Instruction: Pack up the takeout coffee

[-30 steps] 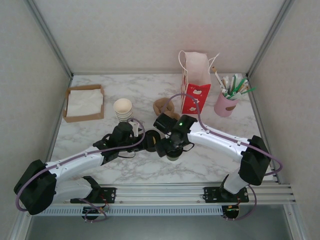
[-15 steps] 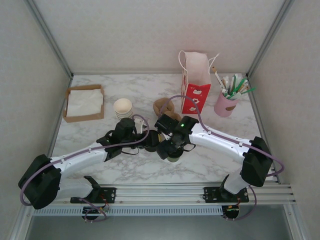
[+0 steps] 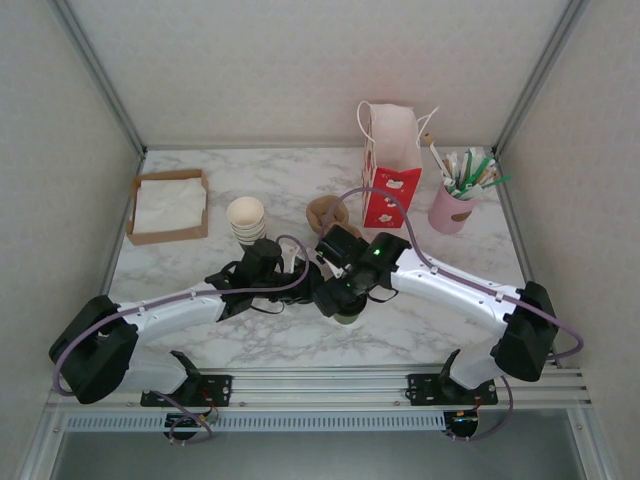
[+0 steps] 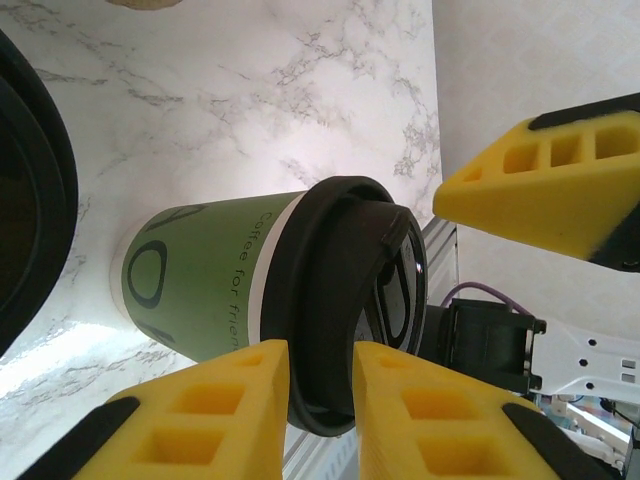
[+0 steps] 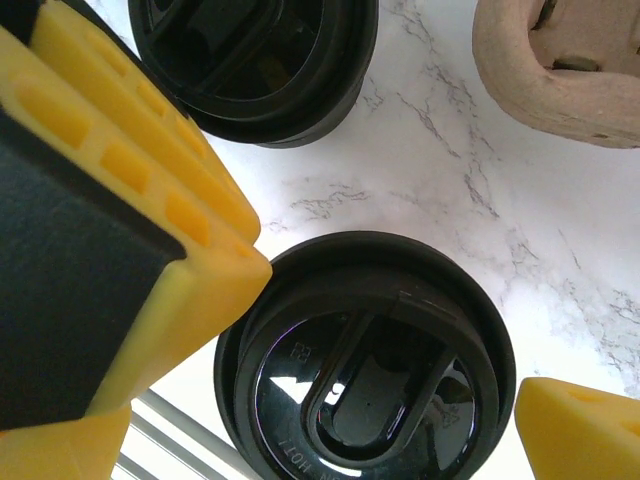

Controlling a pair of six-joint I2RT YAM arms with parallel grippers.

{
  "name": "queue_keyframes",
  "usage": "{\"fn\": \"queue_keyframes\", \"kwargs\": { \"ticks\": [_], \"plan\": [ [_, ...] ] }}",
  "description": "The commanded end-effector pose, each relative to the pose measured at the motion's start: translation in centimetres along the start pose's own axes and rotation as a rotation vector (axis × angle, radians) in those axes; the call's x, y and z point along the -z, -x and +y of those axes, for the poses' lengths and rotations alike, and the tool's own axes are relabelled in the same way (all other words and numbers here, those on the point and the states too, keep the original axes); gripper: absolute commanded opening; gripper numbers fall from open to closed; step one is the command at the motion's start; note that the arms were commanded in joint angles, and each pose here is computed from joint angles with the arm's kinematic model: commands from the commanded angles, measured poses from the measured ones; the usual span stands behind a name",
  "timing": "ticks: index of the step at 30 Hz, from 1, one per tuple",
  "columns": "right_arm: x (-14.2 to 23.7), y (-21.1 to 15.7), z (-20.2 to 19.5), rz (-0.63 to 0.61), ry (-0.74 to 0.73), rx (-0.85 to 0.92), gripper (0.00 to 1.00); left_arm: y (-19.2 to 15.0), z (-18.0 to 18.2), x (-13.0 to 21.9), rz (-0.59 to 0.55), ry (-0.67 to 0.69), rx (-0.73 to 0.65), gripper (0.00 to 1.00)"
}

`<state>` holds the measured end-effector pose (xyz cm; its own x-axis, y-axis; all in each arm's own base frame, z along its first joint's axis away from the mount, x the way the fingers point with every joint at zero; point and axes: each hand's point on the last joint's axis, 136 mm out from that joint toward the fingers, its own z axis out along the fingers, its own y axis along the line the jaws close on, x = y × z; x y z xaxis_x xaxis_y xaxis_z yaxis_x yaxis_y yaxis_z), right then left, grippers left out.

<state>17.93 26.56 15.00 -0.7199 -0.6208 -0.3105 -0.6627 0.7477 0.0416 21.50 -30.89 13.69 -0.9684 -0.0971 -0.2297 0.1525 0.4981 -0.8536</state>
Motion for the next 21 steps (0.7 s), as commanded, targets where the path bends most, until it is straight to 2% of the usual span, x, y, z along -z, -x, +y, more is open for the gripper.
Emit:
{"fn": "queue_keyframes", "kwargs": {
  "ticks": [1, 4, 7, 10, 15, 16, 21],
  "plan": [
    [1.4, 0.1, 0.2, -0.033, 0.011, -0.015, 0.99, 0.6, -1.3, 0.0, -0.012, -0.017, -0.027, 0.24],
    [2.3, 0.0, -0.4, -0.059, 0.003, -0.067, 0.97, 0.8, -1.6, 0.2, -0.023, -0.016, -0.031, 0.24],
    [3.4, 0.0, -1.6, -0.104, 0.018, -0.164, 0.86, 1.1, -2.1, 0.8, -0.039, -0.016, -0.038, 0.24],
    [4.0, -0.4, -2.7, -0.143, 0.073, -0.280, 0.59, 1.2, -2.9, 1.4, -0.052, -0.028, -0.040, 0.17],
    [3.6, -1.3, -4.0, -0.162, 0.190, -0.454, 0.04, 0.6, -3.3, 1.6, -0.032, -0.051, -0.022, 0.04],
    [3.3, -1.6, -4.2, -0.154, 0.208, -0.485, 0.00, 0.5, -3.3, 1.5, -0.026, -0.055, -0.017, 0.02],
    [1.7, -2.3, -5.3, -0.136, 0.290, -0.604, 0.00, -0.3, -2.9, 1.0, -0.009, -0.052, -0.012, 0.00]
  ]
}}
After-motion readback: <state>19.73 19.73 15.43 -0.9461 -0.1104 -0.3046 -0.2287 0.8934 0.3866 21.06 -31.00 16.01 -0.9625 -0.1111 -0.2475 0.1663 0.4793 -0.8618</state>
